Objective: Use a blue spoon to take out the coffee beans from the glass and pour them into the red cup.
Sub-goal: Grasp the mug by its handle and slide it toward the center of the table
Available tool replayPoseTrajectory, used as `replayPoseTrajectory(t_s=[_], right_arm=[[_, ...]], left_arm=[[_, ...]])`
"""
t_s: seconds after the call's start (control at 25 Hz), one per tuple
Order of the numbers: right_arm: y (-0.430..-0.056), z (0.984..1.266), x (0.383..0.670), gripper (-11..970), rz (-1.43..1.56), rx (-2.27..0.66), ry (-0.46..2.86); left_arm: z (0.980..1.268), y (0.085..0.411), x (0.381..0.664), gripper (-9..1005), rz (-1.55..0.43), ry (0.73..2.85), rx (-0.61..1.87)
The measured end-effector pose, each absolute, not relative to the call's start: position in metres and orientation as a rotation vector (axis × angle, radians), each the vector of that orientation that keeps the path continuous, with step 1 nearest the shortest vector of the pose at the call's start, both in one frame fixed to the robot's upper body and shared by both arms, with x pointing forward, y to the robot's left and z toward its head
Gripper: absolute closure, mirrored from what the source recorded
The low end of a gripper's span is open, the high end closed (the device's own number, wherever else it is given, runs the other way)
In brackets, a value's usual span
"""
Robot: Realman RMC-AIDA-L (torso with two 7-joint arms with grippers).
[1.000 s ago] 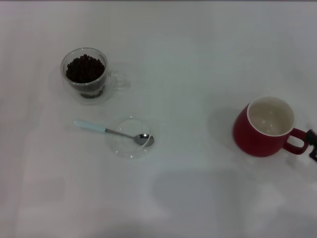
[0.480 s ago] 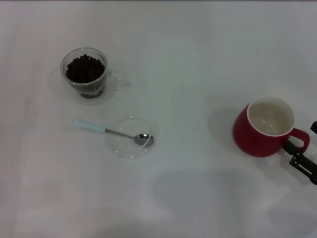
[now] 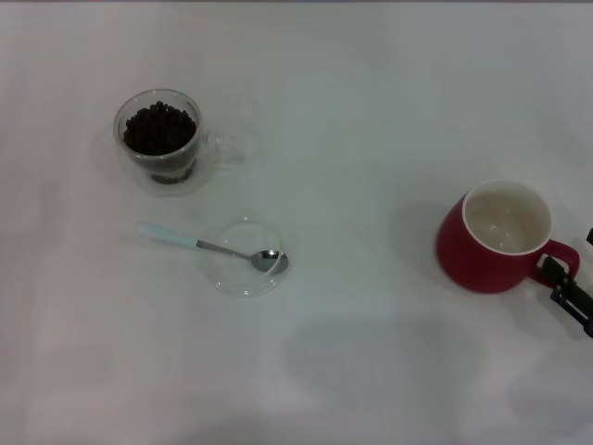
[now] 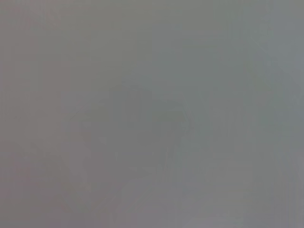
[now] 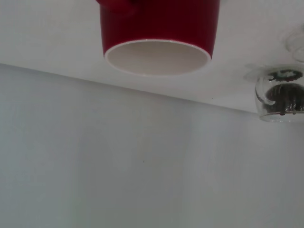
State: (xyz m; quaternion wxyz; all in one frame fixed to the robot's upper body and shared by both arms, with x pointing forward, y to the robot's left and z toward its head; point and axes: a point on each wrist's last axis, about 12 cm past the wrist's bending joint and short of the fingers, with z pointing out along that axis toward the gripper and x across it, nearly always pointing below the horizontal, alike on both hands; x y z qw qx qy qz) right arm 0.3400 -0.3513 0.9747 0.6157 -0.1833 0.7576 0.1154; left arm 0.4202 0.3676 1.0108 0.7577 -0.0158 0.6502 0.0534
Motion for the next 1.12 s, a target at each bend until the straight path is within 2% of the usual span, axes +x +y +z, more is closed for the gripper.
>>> replayPoseTrajectory(t_s=[0.24, 0.48, 0.68, 1.12], right_arm=[[-0.348, 0.976, 0.344, 254, 0.269, -0.437, 1.726], [-0.341, 0.977, 0.353, 509, 0.284, -0.484, 1.695], [-0.335, 0.977, 0.359, 642, 0.319, -0.529, 1.683], [-0.312, 0.977, 0.367, 700, 0.466, -0.671, 1.642]], left_arm=[[1.011, 0.368, 0.420, 135, 0.118, 1.416, -0.035], [1.011, 0.369, 0.420, 136, 0.124, 1.414, -0.041], [1.011, 0.369, 0.420, 136, 0.126, 1.413, -0.044], [1.012, 0.369, 0.423, 136, 0.126, 1.407, -0.044]])
